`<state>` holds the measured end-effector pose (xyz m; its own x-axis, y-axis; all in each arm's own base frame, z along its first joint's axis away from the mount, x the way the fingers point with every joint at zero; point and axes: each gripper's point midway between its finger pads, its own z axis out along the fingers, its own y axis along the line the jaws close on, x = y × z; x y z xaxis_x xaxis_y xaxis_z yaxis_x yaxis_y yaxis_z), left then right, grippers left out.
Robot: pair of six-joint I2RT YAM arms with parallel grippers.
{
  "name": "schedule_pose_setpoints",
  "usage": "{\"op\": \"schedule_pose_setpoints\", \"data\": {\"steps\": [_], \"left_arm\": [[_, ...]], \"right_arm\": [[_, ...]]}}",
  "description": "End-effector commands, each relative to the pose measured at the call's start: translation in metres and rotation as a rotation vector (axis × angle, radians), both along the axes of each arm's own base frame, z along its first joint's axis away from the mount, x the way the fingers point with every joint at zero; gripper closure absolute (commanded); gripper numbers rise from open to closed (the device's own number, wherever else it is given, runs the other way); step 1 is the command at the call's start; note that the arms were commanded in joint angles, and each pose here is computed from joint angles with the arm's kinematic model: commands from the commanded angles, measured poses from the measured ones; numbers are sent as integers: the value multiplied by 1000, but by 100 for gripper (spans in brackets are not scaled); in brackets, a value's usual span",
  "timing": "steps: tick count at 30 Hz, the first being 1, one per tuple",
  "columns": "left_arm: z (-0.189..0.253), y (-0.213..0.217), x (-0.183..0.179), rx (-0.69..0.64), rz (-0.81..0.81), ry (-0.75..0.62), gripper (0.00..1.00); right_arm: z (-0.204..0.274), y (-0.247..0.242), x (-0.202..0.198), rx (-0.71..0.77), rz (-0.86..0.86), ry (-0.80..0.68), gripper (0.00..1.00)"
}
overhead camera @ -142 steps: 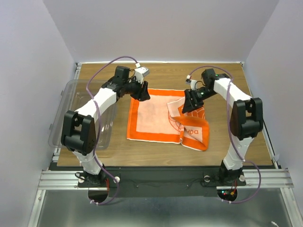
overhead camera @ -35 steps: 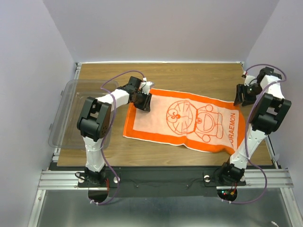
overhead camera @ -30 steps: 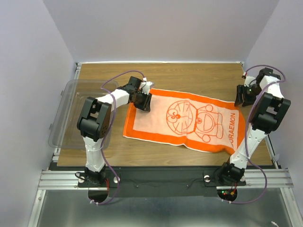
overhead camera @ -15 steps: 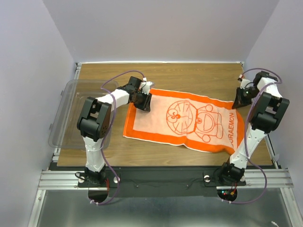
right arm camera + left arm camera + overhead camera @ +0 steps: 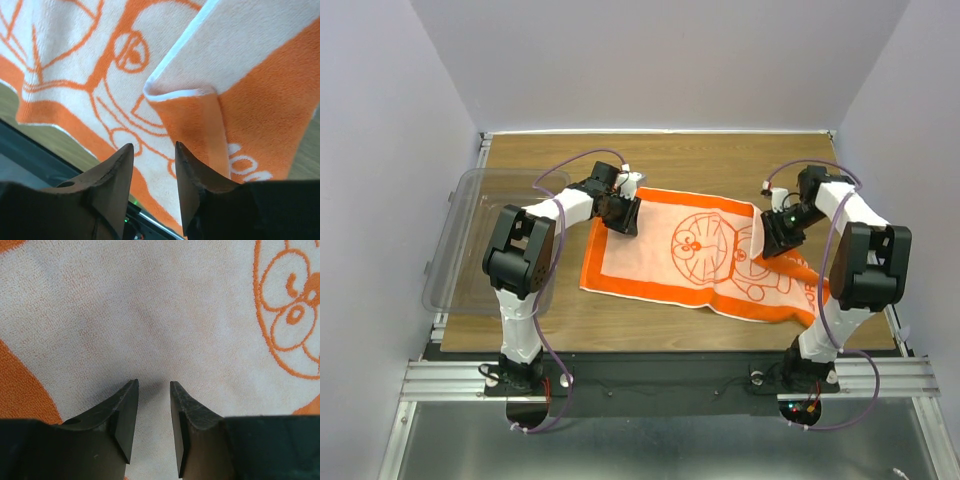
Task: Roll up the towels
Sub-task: Flatten the towel
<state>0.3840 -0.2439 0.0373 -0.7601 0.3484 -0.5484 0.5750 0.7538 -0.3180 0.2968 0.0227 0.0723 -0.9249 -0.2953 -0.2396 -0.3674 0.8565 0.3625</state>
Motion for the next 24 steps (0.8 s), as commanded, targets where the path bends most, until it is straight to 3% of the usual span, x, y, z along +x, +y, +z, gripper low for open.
{"op": "schedule_pose_setpoints", "data": {"steps": [1,5,9,15,21,24], "left_arm": [[22,-6,12,-30,-3,-45,57],[21,-7,15,-31,2,-38,57],[21,-8,14,-38,-2,-33,57],[20,-8,13,-37,-2,-31,57],[19,-8,12,-34,-1,-27,57],[19,-8,13,-34,-2,-30,57]], "right_arm": [[20,8,-15,76,68,1,55],[31,17,-22,155,141,40,52],[37,2,8,47,69,-74,63],[20,-23,43,-88,-7,-157,64],[-10,-23,45,-96,1,-103,55],[-23,-22,38,-98,6,-72,55]]}}
